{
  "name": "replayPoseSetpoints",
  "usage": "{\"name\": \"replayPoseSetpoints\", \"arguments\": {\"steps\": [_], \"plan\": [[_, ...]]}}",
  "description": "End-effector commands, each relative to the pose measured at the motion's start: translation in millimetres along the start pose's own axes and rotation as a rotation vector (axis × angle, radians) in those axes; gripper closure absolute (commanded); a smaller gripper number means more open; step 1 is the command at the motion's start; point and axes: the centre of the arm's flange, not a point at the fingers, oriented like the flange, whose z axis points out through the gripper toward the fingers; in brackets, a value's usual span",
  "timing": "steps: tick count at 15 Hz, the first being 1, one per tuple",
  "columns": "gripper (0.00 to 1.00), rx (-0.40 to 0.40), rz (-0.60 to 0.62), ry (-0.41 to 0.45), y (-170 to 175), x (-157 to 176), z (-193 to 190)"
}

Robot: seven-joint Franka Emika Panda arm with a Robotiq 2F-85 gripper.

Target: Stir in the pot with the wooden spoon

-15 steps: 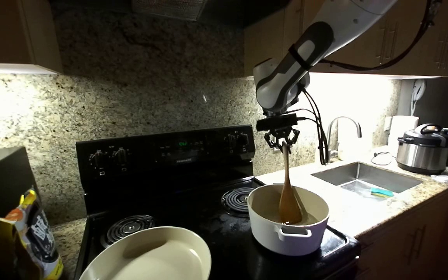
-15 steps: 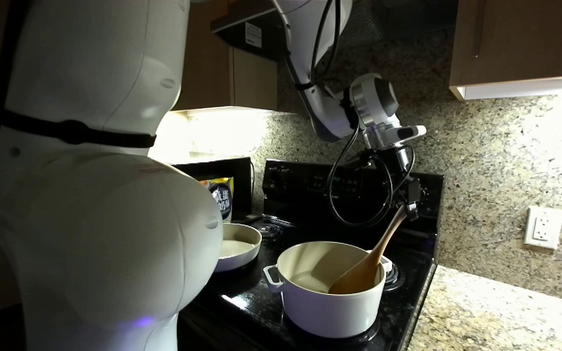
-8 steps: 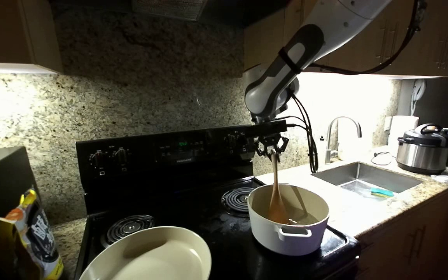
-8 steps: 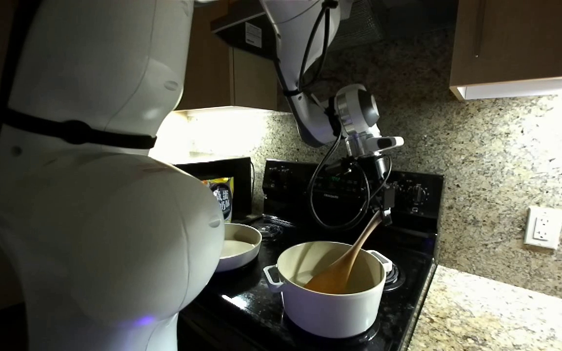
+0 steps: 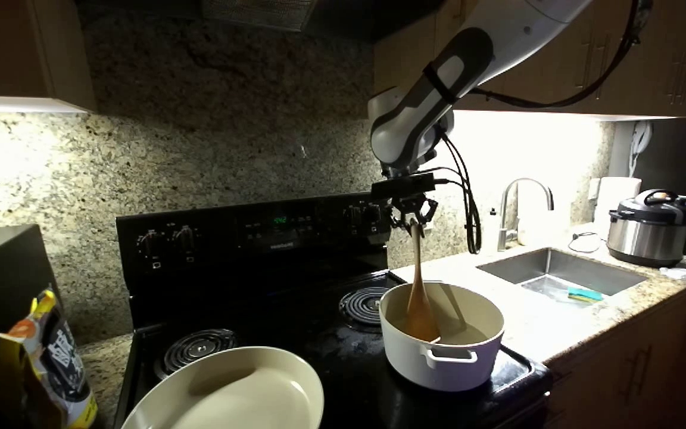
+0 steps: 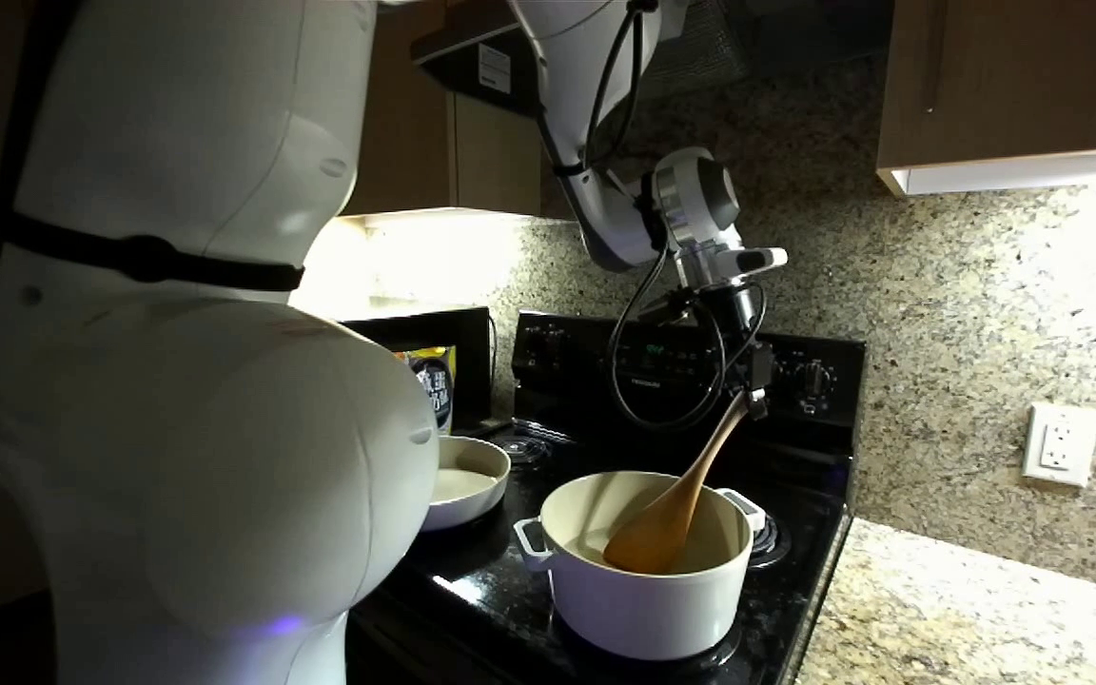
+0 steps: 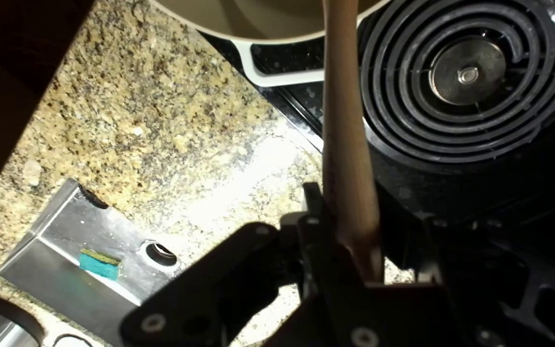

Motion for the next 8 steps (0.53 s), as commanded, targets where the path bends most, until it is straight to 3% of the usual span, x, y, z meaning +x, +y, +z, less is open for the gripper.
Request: {"name": "replayPoseSetpoints", "arguments": {"steps": [1, 5, 8], "plan": [[0.92, -0.023, -0.003, -0.003, 26, 14, -1], [0.92, -0.046, 0.039, -0.03, 45, 18, 16], [0.92, -0.044, 0.037, -0.055, 39, 9, 27]]}}
